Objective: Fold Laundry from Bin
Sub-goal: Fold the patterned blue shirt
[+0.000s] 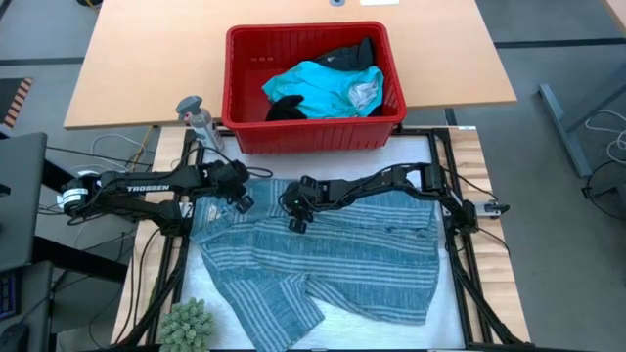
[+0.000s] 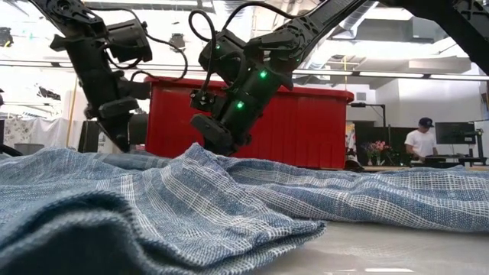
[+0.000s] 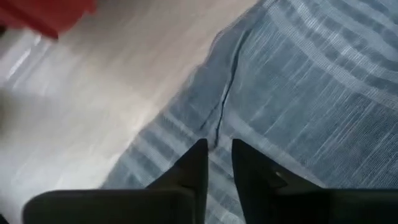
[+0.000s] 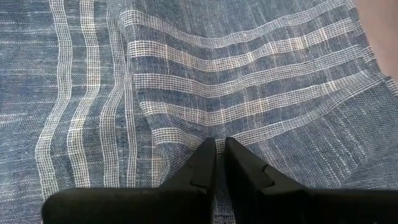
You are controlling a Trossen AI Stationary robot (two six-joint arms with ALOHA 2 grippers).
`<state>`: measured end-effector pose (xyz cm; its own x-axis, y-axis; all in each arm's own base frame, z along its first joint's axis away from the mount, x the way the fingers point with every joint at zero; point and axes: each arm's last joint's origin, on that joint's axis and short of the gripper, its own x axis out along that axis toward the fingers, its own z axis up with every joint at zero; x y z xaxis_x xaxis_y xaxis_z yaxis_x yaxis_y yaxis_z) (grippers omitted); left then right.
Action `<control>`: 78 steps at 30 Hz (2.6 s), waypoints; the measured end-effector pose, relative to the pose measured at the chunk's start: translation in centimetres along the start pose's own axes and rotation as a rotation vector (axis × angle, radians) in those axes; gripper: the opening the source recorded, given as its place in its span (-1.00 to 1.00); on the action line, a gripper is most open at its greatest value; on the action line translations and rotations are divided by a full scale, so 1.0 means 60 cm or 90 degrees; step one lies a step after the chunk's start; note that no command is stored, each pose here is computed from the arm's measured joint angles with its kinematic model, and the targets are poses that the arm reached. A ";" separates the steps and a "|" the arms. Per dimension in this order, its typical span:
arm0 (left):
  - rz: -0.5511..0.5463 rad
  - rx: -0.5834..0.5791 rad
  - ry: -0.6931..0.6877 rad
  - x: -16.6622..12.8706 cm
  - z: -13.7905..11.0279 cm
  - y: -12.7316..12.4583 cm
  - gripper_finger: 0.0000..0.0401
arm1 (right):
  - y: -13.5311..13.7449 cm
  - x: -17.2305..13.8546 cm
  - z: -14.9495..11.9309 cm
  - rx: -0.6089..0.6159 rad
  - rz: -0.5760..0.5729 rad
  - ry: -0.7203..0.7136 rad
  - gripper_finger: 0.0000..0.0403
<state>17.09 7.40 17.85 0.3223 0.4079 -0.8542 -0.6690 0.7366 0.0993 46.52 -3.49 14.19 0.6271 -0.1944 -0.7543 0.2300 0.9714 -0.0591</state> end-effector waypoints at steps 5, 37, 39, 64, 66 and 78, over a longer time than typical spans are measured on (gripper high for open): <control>0.033 -0.010 0.058 -0.001 -0.016 0.006 -0.55 | 0.000 0.000 0.000 0.000 0.000 0.000 -0.70; -0.058 -0.128 -0.007 0.068 -0.083 -0.086 -0.49 | -0.012 -0.056 0.010 -0.035 -0.015 0.049 -0.60; -0.057 -0.128 -0.007 0.068 -0.084 -0.088 -0.49 | -0.018 -0.069 0.008 -0.039 -0.030 0.078 -0.55; -0.002 -0.117 0.014 0.056 -0.111 -0.093 -0.49 | -0.062 -0.158 -0.191 0.040 -0.182 0.218 -0.50; 0.007 -0.121 0.016 0.057 -0.111 -0.091 -0.49 | -0.080 -0.165 -0.188 0.046 -0.189 0.202 -0.50; 0.039 -0.146 0.024 0.056 -0.114 -0.085 -0.49 | -0.083 -0.254 -0.194 0.080 -0.234 0.190 -0.50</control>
<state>16.98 1.34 10.96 0.2546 0.4242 -0.8690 -0.8228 0.5672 0.0358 27.18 -3.79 18.36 0.2511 -0.4551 -0.8543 0.4960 0.8184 -0.2902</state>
